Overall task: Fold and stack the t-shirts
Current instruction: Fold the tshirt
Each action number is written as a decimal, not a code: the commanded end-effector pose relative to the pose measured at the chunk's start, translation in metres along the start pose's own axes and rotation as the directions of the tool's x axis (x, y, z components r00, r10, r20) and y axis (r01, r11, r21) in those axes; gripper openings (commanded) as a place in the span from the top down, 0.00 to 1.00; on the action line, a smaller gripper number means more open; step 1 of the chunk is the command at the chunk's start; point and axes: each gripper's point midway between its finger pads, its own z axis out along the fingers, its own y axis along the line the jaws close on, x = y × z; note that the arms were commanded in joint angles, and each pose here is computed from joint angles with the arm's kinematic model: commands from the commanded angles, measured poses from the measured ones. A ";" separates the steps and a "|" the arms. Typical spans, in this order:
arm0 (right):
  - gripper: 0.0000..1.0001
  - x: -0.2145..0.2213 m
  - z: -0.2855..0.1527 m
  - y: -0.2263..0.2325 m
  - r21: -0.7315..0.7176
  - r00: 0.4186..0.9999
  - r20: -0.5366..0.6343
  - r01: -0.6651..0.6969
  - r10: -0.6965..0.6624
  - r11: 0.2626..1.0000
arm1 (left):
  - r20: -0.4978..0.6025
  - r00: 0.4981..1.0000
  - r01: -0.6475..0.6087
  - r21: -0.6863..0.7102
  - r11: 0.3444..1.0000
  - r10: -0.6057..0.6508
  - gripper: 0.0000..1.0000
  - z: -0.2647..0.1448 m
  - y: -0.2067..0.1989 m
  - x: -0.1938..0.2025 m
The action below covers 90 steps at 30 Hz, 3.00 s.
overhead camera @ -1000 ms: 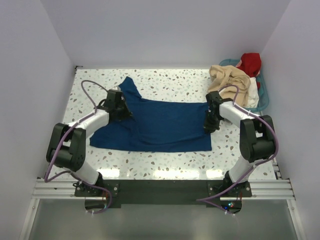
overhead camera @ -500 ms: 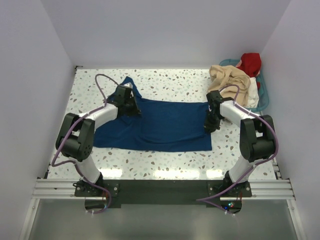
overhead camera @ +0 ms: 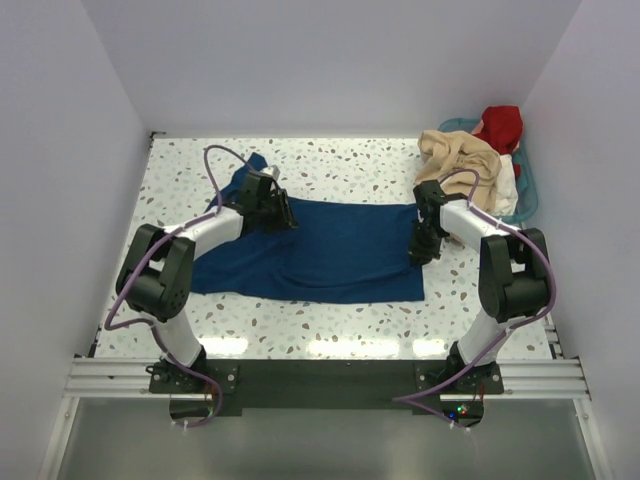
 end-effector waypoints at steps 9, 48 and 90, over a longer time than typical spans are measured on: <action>0.94 -0.006 -0.011 0.005 -0.020 1.000 0.003 -0.026 0.026 0.999 | 0.244 0.970 0.063 -0.207 0.976 -0.010 0.26 -0.088 0.026 -0.034; 0.45 -0.026 -0.070 0.013 -0.183 0.987 0.155 0.060 -0.031 0.981 | 0.259 0.947 0.287 -0.422 0.860 -0.189 0.12 -0.130 0.155 0.082; 0.49 -0.018 -0.037 0.084 -0.145 0.970 0.105 0.234 -0.220 0.962 | 0.271 0.941 0.301 -0.408 0.862 -0.201 0.11 -0.142 0.153 0.088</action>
